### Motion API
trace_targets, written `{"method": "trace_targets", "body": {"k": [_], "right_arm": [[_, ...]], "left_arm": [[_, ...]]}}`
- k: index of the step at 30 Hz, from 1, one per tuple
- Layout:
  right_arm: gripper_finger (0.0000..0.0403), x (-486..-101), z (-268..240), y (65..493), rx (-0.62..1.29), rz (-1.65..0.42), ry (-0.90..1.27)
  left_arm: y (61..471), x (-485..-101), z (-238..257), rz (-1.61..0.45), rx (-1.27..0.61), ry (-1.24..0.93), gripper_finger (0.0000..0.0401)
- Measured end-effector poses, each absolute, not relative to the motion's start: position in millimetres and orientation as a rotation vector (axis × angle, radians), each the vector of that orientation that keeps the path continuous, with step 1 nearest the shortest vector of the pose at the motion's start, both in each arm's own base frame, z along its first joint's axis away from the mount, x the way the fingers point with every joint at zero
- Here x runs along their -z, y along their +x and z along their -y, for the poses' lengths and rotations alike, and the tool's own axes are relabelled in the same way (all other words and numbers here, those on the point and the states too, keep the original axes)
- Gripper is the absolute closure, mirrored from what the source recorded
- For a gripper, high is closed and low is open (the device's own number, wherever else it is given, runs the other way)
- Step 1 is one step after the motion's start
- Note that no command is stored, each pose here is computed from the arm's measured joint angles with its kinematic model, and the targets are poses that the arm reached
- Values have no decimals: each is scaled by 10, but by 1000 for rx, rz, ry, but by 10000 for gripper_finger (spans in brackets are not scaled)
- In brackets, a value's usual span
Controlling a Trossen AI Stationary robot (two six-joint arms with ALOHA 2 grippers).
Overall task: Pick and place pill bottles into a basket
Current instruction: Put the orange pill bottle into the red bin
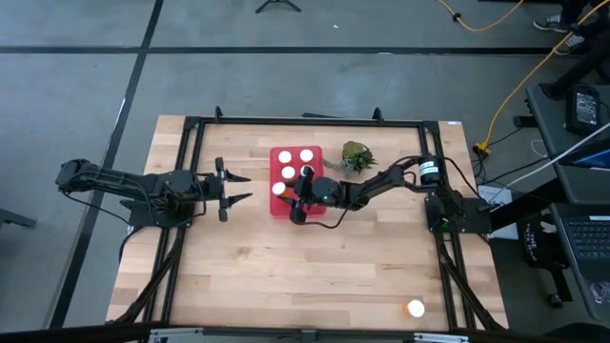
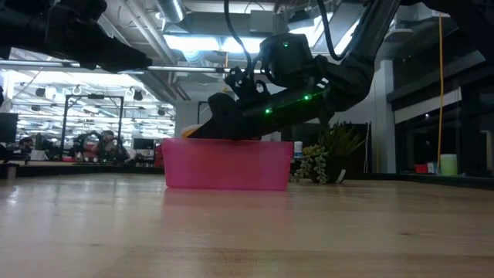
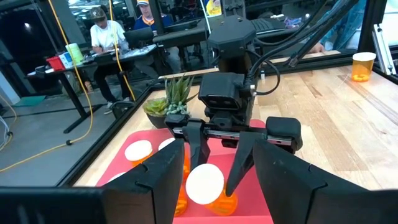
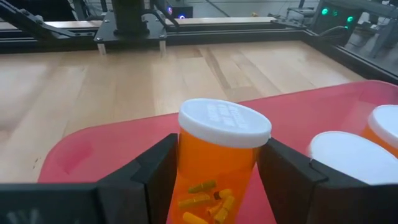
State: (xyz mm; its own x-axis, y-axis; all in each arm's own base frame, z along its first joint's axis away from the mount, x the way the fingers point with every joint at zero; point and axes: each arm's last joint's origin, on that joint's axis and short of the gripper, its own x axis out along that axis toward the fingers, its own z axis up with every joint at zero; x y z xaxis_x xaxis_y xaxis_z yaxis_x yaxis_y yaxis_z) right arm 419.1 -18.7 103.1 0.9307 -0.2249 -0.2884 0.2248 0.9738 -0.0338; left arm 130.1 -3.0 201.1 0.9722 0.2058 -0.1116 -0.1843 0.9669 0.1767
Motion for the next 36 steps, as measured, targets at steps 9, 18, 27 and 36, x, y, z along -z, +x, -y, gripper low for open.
{"method": "trace_targets", "body": {"k": [9,18,27,36], "right_arm": [[198,-1026,185,4189,223,-295,39],[198,-1031,185,4199,223,-300,42],[198,-1086,181,4321,197,-385,45],[186,-1112,174,4356,167,-403,30]], "left_arm": [[1301,-2011,30,-130,-198,166,212],[1301,-2011,30,-130,-197,166,212],[1301,-2011,30,-130,-198,166,212],[1301,-2011,30,-131,-197,175,212]]}}
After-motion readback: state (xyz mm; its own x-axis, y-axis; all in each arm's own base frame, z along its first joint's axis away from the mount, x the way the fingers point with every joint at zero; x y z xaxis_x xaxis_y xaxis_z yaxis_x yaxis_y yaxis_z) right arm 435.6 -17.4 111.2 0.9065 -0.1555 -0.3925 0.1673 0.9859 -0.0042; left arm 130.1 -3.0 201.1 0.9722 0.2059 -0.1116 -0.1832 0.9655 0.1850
